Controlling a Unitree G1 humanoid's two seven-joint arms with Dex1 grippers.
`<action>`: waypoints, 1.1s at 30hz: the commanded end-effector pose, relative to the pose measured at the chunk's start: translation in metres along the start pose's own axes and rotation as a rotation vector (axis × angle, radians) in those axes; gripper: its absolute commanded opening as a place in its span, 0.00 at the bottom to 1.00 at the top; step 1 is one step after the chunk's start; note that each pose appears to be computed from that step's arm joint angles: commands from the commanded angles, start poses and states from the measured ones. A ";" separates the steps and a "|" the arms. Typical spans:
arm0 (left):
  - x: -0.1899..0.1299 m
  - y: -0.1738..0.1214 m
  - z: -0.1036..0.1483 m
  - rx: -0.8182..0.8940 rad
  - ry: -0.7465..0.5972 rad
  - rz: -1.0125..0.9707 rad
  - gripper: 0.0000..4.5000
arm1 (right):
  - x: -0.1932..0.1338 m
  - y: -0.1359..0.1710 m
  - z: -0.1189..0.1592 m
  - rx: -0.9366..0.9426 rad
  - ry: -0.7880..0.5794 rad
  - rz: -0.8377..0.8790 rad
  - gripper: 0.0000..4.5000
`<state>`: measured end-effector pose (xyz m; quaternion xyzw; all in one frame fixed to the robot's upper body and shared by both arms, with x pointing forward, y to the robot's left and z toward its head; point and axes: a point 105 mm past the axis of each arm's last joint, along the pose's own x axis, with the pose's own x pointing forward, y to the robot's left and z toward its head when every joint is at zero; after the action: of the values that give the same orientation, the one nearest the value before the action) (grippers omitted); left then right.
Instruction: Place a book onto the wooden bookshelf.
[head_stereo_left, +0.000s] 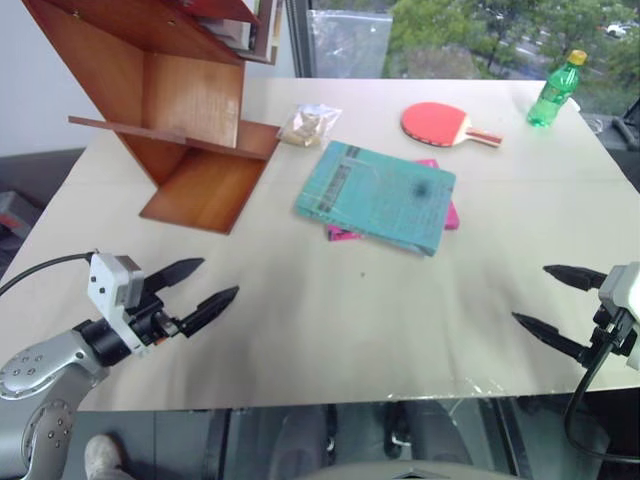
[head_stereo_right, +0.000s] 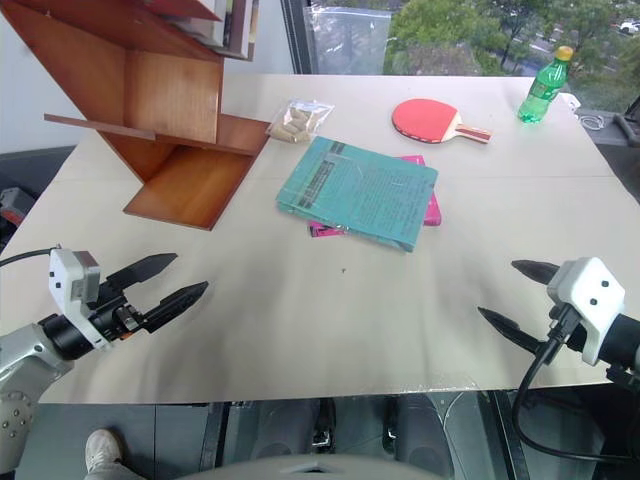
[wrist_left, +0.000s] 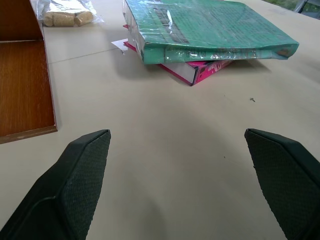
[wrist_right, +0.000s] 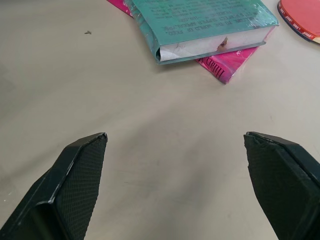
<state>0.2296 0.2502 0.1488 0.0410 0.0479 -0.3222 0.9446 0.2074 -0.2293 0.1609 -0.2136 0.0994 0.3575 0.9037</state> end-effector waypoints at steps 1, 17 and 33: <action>-0.001 -0.004 0.016 0.058 -0.022 -0.038 1.00 | 0.002 -0.005 0.008 -0.042 -0.005 -0.021 0.99; 0.032 -0.040 0.037 0.095 -0.098 -0.211 1.00 | 0.106 -0.040 0.014 -0.054 -0.039 -0.106 0.08; 0.029 -0.056 0.043 0.069 -0.101 -0.256 1.00 | 0.164 0.005 0.042 -0.061 -0.189 0.093 0.08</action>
<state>0.2249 0.1884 0.1762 0.0505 0.0106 -0.4373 0.8978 0.3262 -0.1198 0.1231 -0.1951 0.0516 0.4055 0.8915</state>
